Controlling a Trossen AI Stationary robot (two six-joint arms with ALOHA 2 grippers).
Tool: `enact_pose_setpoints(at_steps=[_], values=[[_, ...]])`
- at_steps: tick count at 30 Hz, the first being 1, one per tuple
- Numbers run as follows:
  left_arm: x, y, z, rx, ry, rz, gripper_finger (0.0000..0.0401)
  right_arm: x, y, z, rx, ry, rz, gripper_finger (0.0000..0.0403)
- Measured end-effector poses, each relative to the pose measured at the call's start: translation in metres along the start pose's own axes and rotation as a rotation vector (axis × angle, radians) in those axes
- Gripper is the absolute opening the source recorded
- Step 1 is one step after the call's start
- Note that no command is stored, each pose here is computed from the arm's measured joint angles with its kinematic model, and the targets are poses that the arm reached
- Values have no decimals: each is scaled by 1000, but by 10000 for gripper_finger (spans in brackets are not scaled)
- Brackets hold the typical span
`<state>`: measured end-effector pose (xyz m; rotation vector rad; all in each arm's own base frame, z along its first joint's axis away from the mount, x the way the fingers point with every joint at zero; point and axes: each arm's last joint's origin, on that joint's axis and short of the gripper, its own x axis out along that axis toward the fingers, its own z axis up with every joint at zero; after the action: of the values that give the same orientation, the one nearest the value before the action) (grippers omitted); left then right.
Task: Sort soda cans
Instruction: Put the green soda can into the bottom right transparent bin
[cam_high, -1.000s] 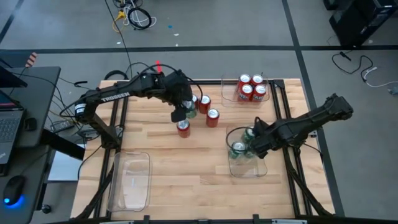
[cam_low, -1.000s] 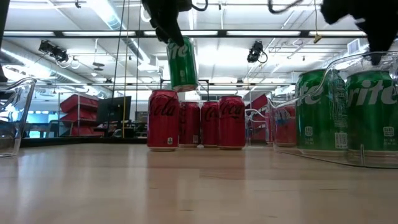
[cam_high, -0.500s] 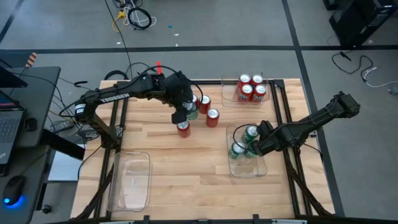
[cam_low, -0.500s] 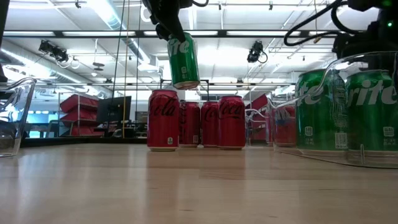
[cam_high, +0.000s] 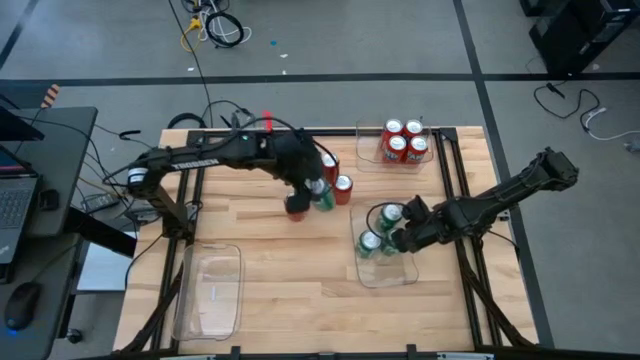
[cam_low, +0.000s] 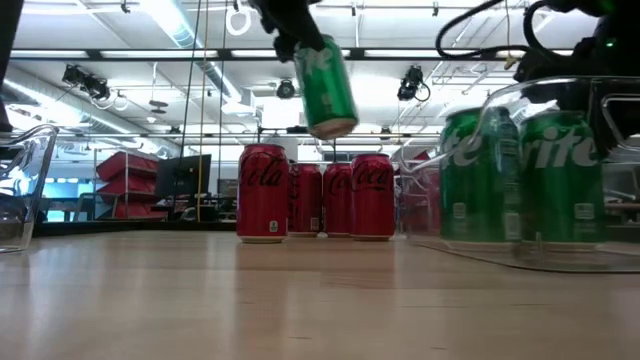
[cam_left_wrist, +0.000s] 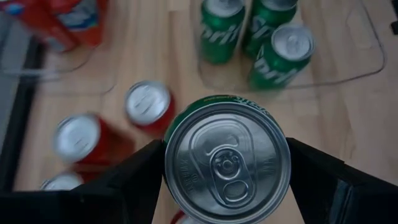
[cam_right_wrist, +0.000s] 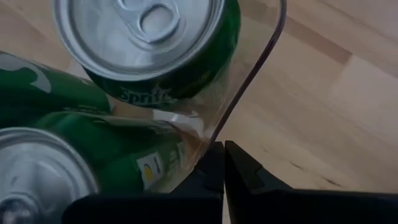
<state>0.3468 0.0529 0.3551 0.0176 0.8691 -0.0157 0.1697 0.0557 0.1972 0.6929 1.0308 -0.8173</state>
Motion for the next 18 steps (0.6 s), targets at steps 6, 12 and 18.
enact_pose_setpoints(at_steps=[6,12,18], values=[[40,-11,13,70,-3,-50,287,-1,4,6,-44,-20,32,0],[53,-21,38,129,-61,-76,287,-18,10,13,-94,-35,65,0],[85,-22,50,171,-36,-84,287,-30,9,17,-125,-25,22,0]])
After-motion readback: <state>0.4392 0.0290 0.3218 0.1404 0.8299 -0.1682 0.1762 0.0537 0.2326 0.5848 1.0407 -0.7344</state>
